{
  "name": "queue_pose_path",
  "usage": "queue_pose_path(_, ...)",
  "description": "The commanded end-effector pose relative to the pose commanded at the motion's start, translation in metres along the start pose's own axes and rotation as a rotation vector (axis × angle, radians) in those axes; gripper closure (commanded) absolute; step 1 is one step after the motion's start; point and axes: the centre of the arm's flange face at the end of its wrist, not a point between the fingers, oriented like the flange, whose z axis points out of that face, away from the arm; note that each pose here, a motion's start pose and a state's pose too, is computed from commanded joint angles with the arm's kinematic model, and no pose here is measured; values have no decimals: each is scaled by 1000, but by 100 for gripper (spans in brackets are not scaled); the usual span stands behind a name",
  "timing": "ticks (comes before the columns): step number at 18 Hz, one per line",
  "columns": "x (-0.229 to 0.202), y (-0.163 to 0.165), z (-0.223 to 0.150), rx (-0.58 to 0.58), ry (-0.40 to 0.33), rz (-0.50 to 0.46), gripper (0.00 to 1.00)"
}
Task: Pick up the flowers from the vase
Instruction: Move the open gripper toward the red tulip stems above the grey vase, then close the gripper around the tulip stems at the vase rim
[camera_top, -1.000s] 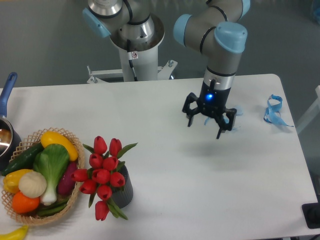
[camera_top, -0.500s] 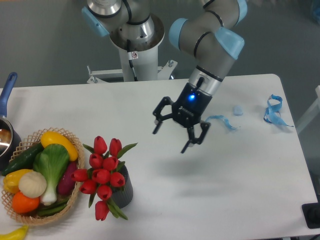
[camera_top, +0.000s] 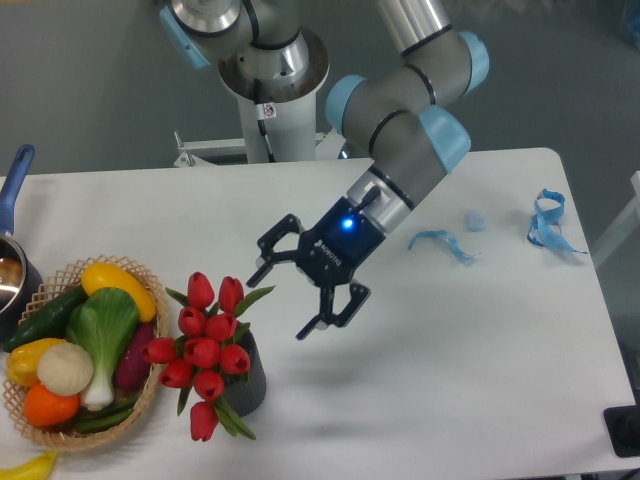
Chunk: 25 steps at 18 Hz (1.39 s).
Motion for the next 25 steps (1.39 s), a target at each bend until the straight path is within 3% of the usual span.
queue_pose_path(13,-3,1,50,-18,72,20,0)
queue_pose_path(17,3,2,66,-22,98,20,21)
queue_pose_path(19,4,0,67,-21,100,25,38)
queue_pose_path(22,4,0,67,-21,100,25,57)
queue_pose_path(25,1,-8,64,-18,93,38,67)
